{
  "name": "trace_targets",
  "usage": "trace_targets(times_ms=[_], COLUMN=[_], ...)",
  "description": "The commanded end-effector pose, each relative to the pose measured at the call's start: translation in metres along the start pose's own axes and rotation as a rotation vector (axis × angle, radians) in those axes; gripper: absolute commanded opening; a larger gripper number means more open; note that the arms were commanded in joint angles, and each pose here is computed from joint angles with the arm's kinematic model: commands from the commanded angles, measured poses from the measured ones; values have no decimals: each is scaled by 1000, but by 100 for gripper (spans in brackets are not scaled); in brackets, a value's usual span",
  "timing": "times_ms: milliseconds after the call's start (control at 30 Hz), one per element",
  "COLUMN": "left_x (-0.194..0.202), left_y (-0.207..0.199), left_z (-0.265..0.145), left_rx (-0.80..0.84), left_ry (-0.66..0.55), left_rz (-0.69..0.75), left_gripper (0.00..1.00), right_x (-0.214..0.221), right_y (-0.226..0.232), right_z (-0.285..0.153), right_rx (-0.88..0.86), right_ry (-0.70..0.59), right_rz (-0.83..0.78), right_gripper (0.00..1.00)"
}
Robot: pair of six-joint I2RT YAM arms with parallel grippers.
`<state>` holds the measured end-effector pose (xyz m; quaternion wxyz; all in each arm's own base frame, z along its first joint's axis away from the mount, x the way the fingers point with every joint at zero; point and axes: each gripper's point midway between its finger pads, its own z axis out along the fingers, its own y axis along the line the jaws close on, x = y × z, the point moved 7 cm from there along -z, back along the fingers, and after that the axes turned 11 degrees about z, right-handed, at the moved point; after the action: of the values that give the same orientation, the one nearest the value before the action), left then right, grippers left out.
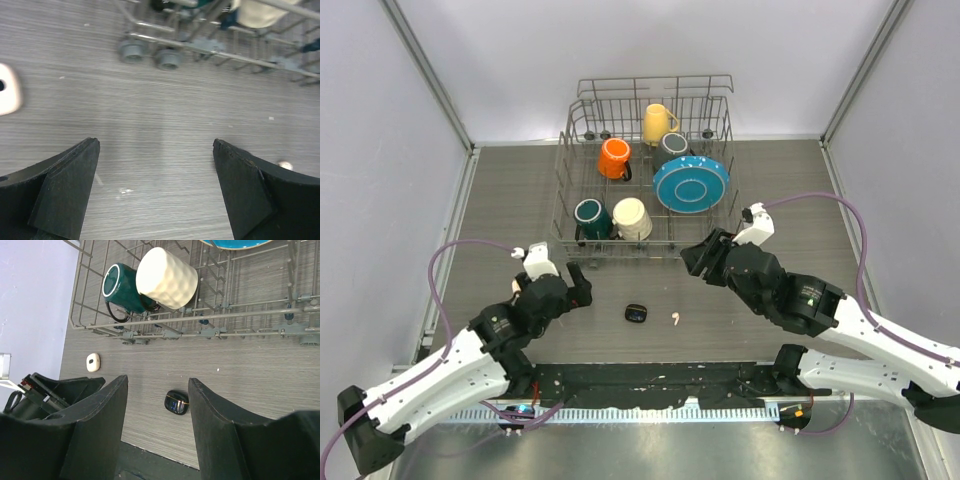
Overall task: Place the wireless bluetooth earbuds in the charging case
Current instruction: Place the charging case at the center of the board.
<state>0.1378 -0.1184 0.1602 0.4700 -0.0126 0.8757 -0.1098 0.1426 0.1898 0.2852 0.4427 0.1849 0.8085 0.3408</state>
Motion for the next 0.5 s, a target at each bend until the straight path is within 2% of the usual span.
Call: trace_targets(times_ms=[0,167,267,333,367,467], left_x=[-12,-27,-37,-42,-41,-42], left_y=[25,33,46,55,61,78], left_z=[-3,-5,-8,-6,-5,-2], left_rx=[-233,-350,-417,-430,-433,-450], left_ry=[-33,5,-22,-38,-27,5], left_rz=[81,146,137,79,89,-4], left_gripper=[100,100,100,100,100,100], right_x=[-11,-12,-13,-14,-14,-15], right_y=[7,7,5,5,6,6], right_z=[-3,-5,-6,-7,-7,-7], right_rx=[-30,-37,-36,-37,-38,-38], right_ry=[-52,-51,-57,-61,-61,-62], right_rz=[36,34,35,30,26,12], right_gripper=[57,57,57,57,57,57])
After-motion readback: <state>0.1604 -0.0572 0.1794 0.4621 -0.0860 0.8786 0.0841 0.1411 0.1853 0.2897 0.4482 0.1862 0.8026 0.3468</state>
